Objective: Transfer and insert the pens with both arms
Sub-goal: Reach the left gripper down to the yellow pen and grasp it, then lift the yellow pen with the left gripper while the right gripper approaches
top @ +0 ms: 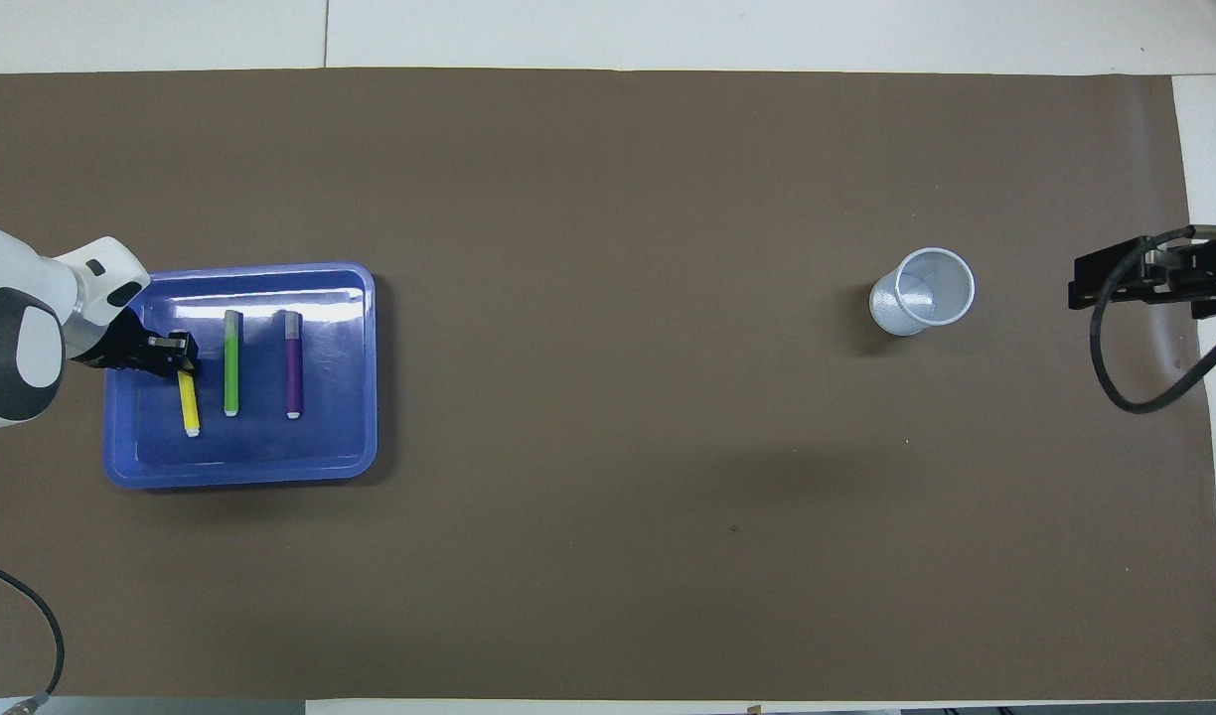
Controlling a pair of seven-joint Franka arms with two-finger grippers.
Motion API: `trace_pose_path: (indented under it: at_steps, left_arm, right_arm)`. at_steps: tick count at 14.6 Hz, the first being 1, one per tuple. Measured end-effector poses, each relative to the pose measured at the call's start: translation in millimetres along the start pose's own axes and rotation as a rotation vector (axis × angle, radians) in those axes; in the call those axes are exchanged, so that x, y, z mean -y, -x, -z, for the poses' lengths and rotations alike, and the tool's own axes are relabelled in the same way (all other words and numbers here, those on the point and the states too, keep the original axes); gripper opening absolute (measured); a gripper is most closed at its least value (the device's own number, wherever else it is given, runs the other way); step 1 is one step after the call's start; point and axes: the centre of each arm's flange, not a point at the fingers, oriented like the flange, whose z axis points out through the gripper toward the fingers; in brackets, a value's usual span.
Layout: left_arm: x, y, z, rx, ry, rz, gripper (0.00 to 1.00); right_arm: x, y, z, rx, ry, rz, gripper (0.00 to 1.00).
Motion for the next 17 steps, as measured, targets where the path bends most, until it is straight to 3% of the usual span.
trace_pose_path:
  at_steps: [2, 5, 11, 14, 17]
  left_arm:
    - [1, 0, 1, -0.002, -0.001, 0.002, 0.22]
    - [2, 0, 1, -0.002, -0.001, 0.002, 0.17]
    - [2, -3, 10, 0.004, -0.002, 0.001, 0.17]
    - [-4, -11, 73, 0.062, 0.010, -0.001, 0.17]
    - [-36, -11, 151, 0.085, 0.049, 0.099, 0.17]
  right_arm:
    - [0, 0, 0, 0.000, 0.000, 0.000, 1.00]
    - [0, 0, 0, 0.000, 0.000, 0.000, 1.00]
    - [0, 0, 0, 0.000, 0.000, 0.000, 1.00]
    - [0, 0, 0, -0.002, 0.000, 0.000, 1.00]
    - [1, -1, 1, -0.012, -0.011, 0.000, 1.00]
